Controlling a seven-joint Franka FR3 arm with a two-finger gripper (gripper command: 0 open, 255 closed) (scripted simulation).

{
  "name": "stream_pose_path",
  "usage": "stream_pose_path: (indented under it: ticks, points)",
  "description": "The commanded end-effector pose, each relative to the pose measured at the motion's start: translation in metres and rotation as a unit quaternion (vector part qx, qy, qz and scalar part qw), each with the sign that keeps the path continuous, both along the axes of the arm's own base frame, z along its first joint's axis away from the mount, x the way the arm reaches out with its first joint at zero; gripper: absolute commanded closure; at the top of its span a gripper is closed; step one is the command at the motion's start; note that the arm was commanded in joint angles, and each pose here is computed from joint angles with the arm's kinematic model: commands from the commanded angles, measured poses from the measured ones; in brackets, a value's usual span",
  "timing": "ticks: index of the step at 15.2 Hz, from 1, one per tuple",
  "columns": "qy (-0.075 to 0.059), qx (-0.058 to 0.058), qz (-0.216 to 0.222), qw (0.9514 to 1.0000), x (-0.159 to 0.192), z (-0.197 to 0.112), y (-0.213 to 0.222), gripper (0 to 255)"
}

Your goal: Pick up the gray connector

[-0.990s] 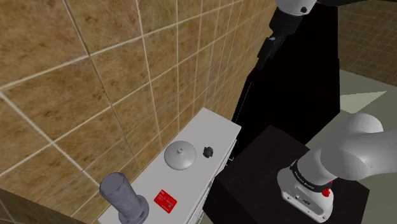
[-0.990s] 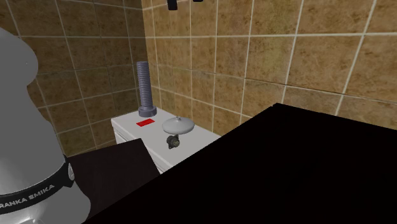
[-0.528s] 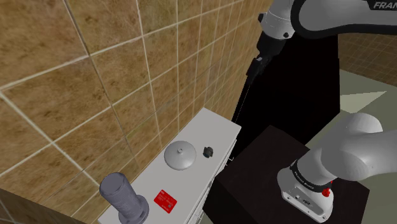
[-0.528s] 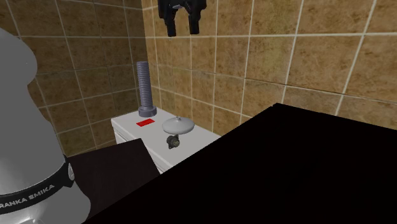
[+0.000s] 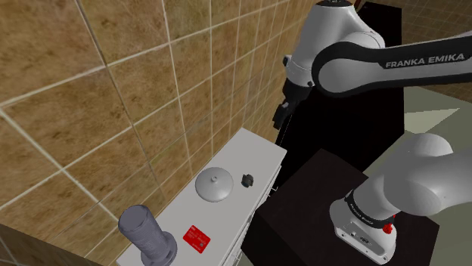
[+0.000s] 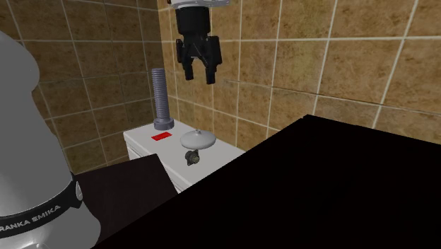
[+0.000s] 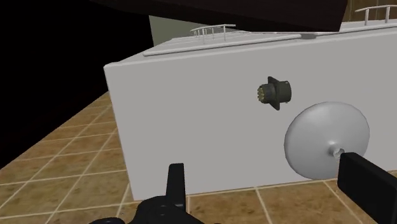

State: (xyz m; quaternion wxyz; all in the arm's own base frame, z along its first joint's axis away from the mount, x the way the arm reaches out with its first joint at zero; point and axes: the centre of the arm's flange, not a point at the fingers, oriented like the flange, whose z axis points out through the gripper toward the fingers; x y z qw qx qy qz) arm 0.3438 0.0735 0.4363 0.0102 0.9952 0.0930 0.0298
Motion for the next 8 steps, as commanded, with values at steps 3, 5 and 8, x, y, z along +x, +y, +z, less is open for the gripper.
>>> stream_pose_path:
  ticks: [3,5,8]
  points:
    - [0.004,0.003,0.005,1.0,0.004,-0.05,0.018,0]
    - [0.007,0.004,0.008,0.9999,0.005,-0.075,0.027,0]
    - [0.011,0.006,0.012,0.9999,0.007,-0.111,0.042,0]
